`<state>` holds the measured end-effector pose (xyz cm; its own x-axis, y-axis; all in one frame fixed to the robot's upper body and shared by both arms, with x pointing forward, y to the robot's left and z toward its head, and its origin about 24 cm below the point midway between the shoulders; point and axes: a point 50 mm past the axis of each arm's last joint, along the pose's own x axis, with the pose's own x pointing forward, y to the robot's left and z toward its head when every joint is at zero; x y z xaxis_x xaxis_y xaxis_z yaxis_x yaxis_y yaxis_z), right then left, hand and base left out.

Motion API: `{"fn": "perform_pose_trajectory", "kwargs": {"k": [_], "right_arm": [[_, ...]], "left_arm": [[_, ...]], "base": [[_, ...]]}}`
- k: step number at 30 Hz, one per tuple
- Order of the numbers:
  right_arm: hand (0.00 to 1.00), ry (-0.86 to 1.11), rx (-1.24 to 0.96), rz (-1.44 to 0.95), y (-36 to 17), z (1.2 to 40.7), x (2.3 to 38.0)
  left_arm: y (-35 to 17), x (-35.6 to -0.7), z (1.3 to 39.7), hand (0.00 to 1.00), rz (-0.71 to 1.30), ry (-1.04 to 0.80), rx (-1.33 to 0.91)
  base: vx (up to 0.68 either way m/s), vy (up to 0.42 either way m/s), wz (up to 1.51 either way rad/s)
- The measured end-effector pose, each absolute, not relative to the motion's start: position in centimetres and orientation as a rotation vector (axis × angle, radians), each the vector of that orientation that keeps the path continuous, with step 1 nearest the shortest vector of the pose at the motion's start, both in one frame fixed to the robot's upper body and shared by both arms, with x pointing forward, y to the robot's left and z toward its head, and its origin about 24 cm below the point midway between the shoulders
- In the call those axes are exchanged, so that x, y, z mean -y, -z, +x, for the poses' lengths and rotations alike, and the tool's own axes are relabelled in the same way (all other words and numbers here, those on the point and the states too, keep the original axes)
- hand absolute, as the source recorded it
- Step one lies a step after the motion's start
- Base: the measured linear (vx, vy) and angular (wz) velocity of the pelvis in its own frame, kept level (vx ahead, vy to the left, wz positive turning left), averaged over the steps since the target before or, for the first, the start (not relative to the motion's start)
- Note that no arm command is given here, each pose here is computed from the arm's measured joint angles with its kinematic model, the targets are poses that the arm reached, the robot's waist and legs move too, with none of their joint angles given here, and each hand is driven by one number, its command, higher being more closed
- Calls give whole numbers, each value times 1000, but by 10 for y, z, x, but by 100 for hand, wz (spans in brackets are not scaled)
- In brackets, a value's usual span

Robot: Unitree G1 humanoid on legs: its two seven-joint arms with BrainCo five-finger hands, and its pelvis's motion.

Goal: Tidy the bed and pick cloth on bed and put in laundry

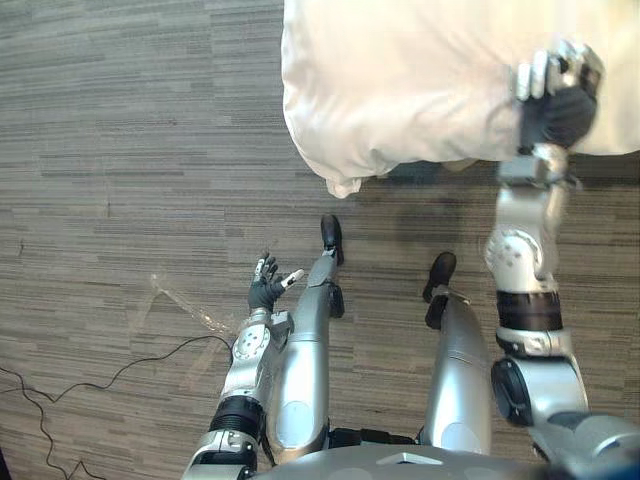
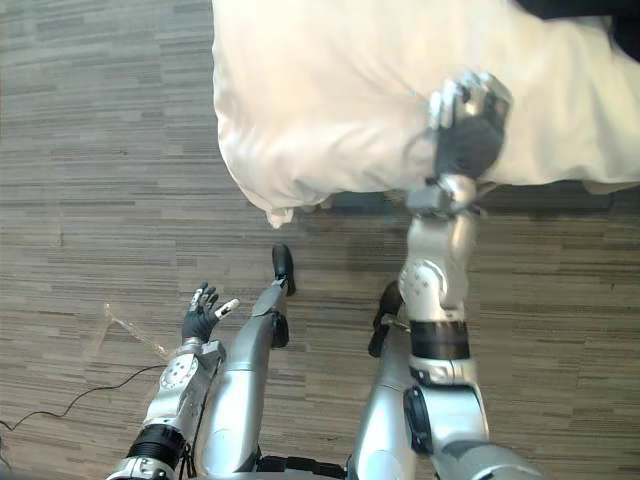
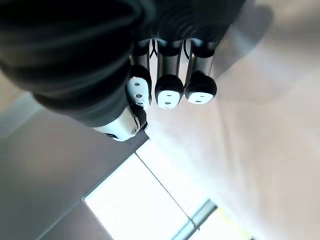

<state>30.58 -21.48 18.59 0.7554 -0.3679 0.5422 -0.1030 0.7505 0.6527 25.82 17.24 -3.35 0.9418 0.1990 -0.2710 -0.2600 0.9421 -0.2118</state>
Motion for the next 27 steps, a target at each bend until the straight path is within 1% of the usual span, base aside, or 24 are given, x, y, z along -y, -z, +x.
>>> {"fn": "perform_pose_trajectory", "kwargs": {"k": [1, 2, 4, 5, 7, 9, 14, 15, 20, 22, 23, 26, 27], "right_arm": [[100, 280, 614, 733, -152, 299, 231], [100, 338, 564, 740, -134, 293, 238], [100, 499, 408, 739, -82, 267, 255], [100, 533, 371, 730, -70, 257, 259], [100, 572, 320, 706, -54, 243, 264], [100, 565, 274, 698, -44, 238, 261], [100, 518, 47, 626, 0, 209, 244], [0, 519, -23, 617, 14, 201, 238], [0, 595, -423, 553, 90, 146, 219], [0, 597, -689, 482, 126, 109, 205], [0, 608, -774, 471, 136, 96, 200], [0, 607, -909, 411, 148, 78, 197], [0, 613, -913, 412, 149, 77, 198]], "left_arm": [[30, -175, 261, 0, -263, -261, -232], [28, -176, 263, 0, -267, -272, -224], [21, -179, 269, 0, -264, -283, -198], [20, -178, 270, 0, -259, -282, -195], [17, -180, 273, 0, -246, -283, -185], [15, -179, 275, 0, -239, -277, -181], [24, -171, 272, 0, -224, -240, -235], [30, -170, 267, 0, -208, -231, -262], [76, -173, 230, 0, -134, -225, -480], [97, -176, 208, 0, -75, -207, -599], [104, -176, 200, 0, -59, -202, -639], [115, -183, 184, 0, -11, -193, -712], [116, -182, 183, 0, -12, -194, -716]], "base": [[6, -4, -17], [17, -11, -23], [40, -15, -36], [44, -8, -44], [51, -7, -43], [49, -13, -40], [54, -17, -20], [82, -2, -16], [147, 19, -9], [177, 29, -8], [152, 1, -16], [89, -22, -33], [49, -45, -36]]}}
